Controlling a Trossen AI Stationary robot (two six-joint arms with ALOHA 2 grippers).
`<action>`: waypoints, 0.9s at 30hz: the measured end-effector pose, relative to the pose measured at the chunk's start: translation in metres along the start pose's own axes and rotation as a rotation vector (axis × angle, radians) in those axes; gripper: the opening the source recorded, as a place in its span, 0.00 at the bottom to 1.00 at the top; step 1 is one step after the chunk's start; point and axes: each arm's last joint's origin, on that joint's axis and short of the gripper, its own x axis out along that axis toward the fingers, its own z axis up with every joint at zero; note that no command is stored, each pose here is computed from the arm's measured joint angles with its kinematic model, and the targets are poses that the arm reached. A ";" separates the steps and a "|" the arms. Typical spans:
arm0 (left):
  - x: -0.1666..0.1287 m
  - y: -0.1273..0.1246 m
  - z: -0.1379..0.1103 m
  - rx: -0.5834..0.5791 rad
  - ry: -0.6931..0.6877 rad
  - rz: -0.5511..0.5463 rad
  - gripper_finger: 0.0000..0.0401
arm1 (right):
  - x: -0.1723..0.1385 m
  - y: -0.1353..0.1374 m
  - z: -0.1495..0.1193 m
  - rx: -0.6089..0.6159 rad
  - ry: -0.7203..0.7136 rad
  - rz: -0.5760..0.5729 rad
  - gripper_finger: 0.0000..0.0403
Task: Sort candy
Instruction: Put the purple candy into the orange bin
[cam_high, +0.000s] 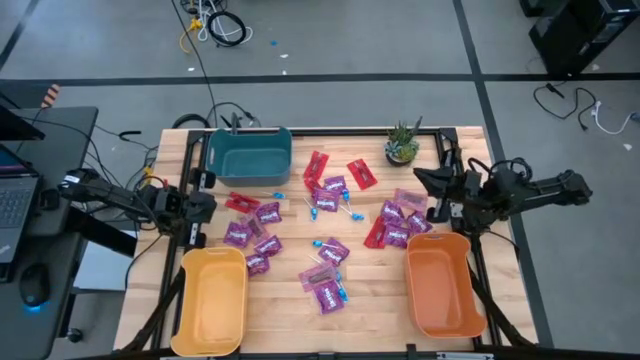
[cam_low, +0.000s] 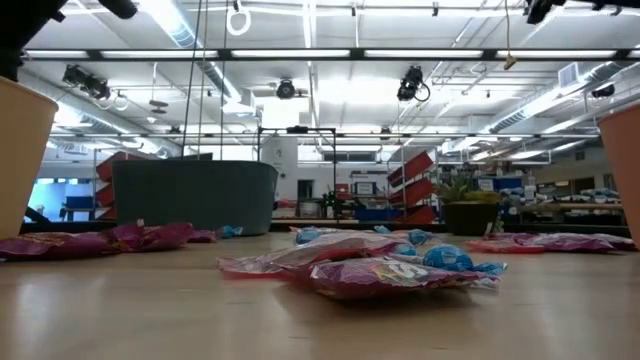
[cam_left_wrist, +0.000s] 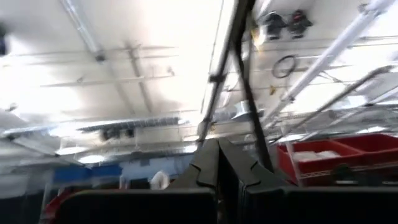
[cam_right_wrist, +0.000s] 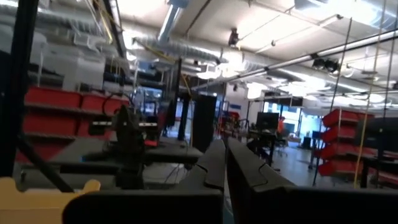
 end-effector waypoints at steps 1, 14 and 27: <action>0.000 0.001 -0.003 0.008 0.035 0.046 0.01 | 0.004 0.001 0.001 -0.006 0.012 0.002 0.01; -0.003 0.007 -0.023 0.058 0.279 0.339 0.01 | 0.061 0.017 0.008 -0.065 0.127 -0.017 0.01; -0.014 0.008 -0.048 0.032 0.522 0.556 0.01 | 0.108 0.026 0.008 -0.038 0.181 -0.047 0.02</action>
